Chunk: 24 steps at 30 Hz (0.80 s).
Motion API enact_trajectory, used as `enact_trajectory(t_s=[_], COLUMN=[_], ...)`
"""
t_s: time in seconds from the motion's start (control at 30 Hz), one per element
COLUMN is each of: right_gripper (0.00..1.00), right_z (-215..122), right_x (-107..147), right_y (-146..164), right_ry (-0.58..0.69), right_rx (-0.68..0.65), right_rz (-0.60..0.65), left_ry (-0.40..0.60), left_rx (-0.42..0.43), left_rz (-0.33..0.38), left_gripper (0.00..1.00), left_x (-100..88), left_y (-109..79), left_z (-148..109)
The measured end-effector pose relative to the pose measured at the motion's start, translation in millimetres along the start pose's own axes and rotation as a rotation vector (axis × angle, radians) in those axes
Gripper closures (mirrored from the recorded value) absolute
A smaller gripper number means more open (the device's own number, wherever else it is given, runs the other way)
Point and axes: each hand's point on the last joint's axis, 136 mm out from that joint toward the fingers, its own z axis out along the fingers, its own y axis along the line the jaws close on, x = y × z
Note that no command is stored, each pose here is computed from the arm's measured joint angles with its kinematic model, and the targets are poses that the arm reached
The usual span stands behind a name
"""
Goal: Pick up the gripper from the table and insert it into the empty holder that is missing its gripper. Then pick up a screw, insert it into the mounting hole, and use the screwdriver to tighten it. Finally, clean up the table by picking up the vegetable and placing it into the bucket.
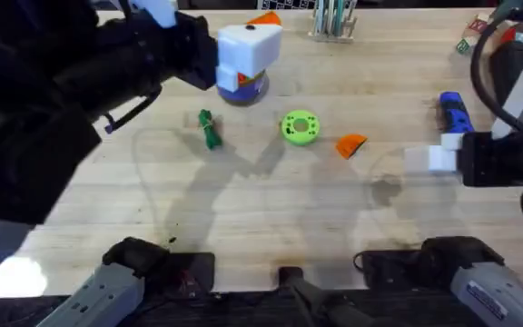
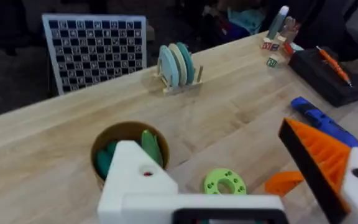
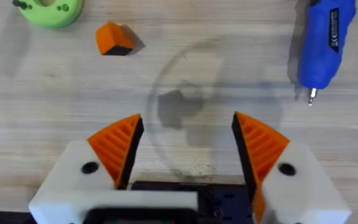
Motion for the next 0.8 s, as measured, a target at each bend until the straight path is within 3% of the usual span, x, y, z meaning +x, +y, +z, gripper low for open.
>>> enact_trajectory(t_s=[0.03,0.07,0.1,0.33,0.47,0.67,0.8], right_gripper=[0.121,0.121,0.121,0.12,0.122,0.121,0.121], right_z=[0.0,0.0,0.0,0.0,0.0,0.0,0.0], right_x=[0.0,0.0,0.0,0.0,0.0,0.0,0.0], right_y=[0.0,0.1,0.0,0.0,0.0,0.0,0.0], right_ry=[0.0,0.0,0.0,0.0,0.0,0.0,0.0], right_rx=[0.0,0.0,0.0,0.0,0.0,0.0,0.0], right_rz=[0.0,0.0,0.0,0.0,0.0,0.0,0.0], left_ry=[-0.027,-0.105,-0.143,-0.329,-0.376,-0.434,-0.398], left_rx=[0.01,0.036,0.046,0.111,0.117,0.114,0.114], left_rz=[0.03,0.097,0.119,0.21,0.228,0.245,0.236], left_gripper=[0.014,0.013,0.014,0.014,0.014,0.015,0.014], left_x=[-0.8,9.1,15.1,67.2,94.4,115.2,129.4], left_y=[-2.6,-10.2,-13.7,-35.7,-36.3,-35.0,-32.4], left_z=[1.0,-1.4,-4.9,-37.9,-48.2,-55.4,-49.9])
